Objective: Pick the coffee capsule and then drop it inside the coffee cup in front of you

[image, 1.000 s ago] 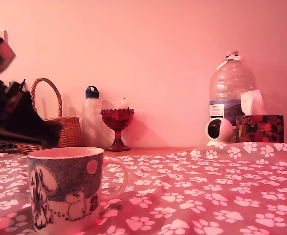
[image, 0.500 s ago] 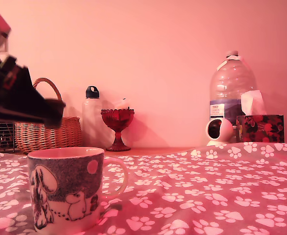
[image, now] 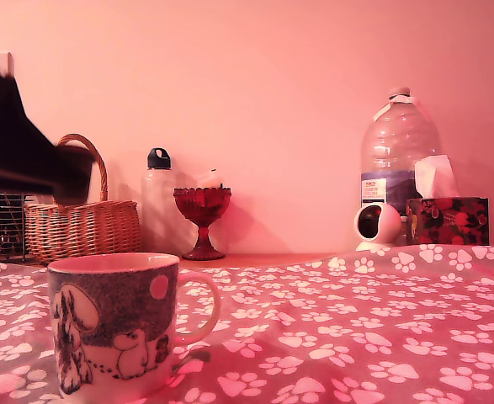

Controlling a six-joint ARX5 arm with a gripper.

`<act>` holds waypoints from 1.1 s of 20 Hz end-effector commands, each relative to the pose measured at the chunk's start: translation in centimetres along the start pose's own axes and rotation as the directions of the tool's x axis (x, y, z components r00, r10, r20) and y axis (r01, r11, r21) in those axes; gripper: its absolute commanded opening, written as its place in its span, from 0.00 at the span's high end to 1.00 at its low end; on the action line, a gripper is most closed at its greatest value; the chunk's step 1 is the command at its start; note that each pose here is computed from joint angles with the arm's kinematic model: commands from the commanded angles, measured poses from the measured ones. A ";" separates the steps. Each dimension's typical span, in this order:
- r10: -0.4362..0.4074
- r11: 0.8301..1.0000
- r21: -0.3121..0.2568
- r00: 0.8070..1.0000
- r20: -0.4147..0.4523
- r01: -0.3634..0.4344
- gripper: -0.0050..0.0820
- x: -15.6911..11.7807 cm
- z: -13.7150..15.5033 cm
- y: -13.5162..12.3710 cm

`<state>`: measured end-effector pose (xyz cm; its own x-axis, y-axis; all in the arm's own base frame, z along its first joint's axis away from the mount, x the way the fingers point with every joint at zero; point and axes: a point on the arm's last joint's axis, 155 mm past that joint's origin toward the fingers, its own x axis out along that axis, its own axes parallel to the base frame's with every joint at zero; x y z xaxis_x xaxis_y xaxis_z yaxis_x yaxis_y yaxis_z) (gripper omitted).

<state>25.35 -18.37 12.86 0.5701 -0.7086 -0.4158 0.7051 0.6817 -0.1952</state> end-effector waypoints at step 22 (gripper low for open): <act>-0.015 1.000 0.008 0.998 -0.063 0.016 0.76 0.3 -1.5 -4.6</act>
<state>21.78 -21.33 12.91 0.5408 -0.7091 -0.4524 0.7225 0.6670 -0.1820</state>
